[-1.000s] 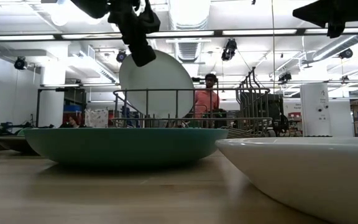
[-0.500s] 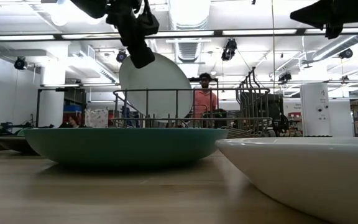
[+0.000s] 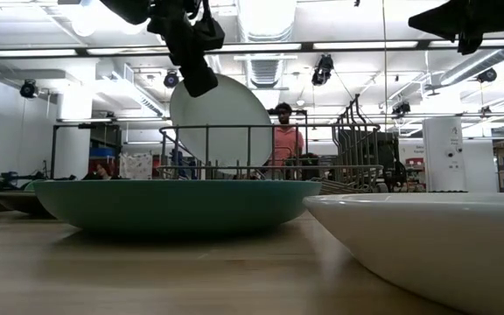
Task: Sort dishes
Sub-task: Put the light blue plate into the dish rack
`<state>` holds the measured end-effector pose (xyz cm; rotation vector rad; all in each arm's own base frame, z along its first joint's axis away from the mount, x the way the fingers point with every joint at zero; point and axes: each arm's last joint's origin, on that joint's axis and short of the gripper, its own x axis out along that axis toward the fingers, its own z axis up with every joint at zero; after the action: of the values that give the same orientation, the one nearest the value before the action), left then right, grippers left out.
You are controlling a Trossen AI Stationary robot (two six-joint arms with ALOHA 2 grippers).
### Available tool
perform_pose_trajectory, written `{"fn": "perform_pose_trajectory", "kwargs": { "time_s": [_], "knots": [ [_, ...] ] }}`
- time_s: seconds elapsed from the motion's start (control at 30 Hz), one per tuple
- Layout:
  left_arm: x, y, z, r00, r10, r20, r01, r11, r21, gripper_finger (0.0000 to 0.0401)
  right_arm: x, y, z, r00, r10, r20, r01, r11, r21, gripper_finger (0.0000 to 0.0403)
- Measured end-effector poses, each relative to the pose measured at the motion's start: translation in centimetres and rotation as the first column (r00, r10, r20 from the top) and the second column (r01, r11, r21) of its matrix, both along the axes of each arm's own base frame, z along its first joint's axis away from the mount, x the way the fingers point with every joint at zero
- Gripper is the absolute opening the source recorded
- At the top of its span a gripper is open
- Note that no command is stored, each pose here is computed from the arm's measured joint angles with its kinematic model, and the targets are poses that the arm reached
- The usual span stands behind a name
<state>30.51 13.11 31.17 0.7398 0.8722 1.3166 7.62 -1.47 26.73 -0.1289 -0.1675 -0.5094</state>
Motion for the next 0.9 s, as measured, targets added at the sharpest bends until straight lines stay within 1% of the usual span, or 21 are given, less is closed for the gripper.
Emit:
{"fn": "perform_pose_trajectory", "kwargs": {
  "time_s": [0.13, 0.67, 0.77, 0.9],
  "knots": [
    [0.1, -0.1, 0.0, 1.000, -0.003, 0.017, 0.003, 1.000, -0.001, 0.0020, 0.0, 0.0, 0.0, 1.000, 0.000, 0.000, 0.000, 1.000, 0.000, 0.0011],
    [0.3, -1.0, -0.2, 0.999, -0.032, 0.007, 0.032, 0.999, -0.010, 0.0021, 0.0, 0.0, 0.0, 1.000, 0.000, 0.000, 0.000, 1.000, -0.001, 0.0011],
    [0.3, -1.0, -0.3, 0.999, -0.033, 0.004, 0.033, 0.999, -0.013, 0.0028, 0.0, 0.0, 0.0, 1.000, 0.000, 0.000, 0.000, 1.000, -0.001, 0.0011],
    [0.4, -1.1, -0.3, 0.998, -0.054, 0.016, 0.054, 0.998, -0.025, 0.0048, 0.0, 0.0, 0.0, 1.000, 0.000, 0.000, 0.000, 1.000, -0.001, 0.0011]
  ]
}}
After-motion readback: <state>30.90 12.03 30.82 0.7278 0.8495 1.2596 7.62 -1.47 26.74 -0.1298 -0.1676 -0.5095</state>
